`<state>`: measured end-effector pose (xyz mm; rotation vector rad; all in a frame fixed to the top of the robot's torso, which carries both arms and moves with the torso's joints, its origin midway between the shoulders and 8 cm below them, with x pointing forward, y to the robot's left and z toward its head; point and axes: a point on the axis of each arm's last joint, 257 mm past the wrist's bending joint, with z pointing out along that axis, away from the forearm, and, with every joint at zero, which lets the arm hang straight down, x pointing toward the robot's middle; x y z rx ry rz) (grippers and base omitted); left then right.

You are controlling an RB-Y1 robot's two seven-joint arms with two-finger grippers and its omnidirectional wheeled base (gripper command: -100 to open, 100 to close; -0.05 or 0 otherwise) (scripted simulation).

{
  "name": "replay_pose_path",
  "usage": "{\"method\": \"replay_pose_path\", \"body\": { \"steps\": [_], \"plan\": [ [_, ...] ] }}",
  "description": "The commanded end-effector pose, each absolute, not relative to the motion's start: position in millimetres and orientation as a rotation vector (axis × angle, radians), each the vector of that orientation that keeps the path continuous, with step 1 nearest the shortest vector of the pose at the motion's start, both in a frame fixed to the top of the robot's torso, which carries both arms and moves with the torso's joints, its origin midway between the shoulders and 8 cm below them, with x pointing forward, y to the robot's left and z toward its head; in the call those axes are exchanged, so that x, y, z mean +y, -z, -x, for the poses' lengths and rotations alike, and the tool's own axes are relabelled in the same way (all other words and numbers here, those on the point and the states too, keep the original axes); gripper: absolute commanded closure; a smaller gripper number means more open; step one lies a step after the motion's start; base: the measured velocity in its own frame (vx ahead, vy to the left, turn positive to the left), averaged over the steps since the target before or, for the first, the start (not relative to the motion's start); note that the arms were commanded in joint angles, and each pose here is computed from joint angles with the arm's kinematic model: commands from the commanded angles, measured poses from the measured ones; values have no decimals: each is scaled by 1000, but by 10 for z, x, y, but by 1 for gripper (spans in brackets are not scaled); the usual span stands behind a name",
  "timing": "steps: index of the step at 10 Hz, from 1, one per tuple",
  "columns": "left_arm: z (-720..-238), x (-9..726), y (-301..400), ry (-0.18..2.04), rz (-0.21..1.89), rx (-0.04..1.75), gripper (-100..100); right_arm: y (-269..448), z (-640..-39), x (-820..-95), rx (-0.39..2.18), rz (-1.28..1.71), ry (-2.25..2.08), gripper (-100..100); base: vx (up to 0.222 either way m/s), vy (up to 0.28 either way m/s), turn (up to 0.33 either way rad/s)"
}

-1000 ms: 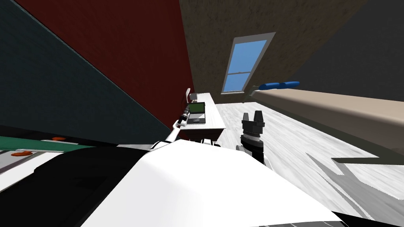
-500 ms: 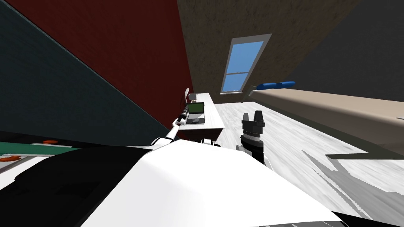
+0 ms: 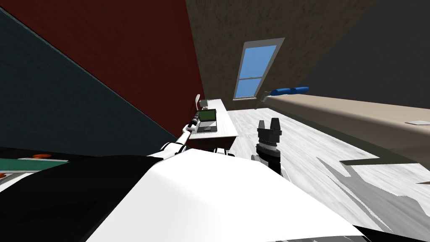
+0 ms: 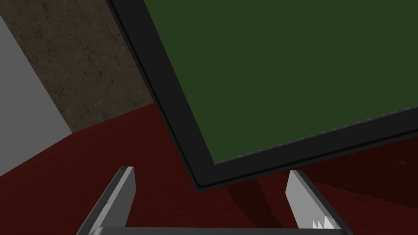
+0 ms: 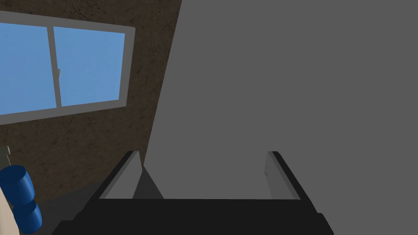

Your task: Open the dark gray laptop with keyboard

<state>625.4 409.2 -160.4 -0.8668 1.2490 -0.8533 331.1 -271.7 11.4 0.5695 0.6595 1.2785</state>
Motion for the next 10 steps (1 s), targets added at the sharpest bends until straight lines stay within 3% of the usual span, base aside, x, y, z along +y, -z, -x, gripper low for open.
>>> {"method": "replay_pose_path", "body": {
  "steps": [1,10],
  "plan": [
    [-6351,4431,1622,784,918,1267,-100,-114,-3311,-2717,659,-569,-1279,0,2,-12,-81],
    [-6483,4986,1572,679,1005,1269,-100,-114,-3311,-2717,659,-569,-1278,0,0,-6,-35]
  ]
}}
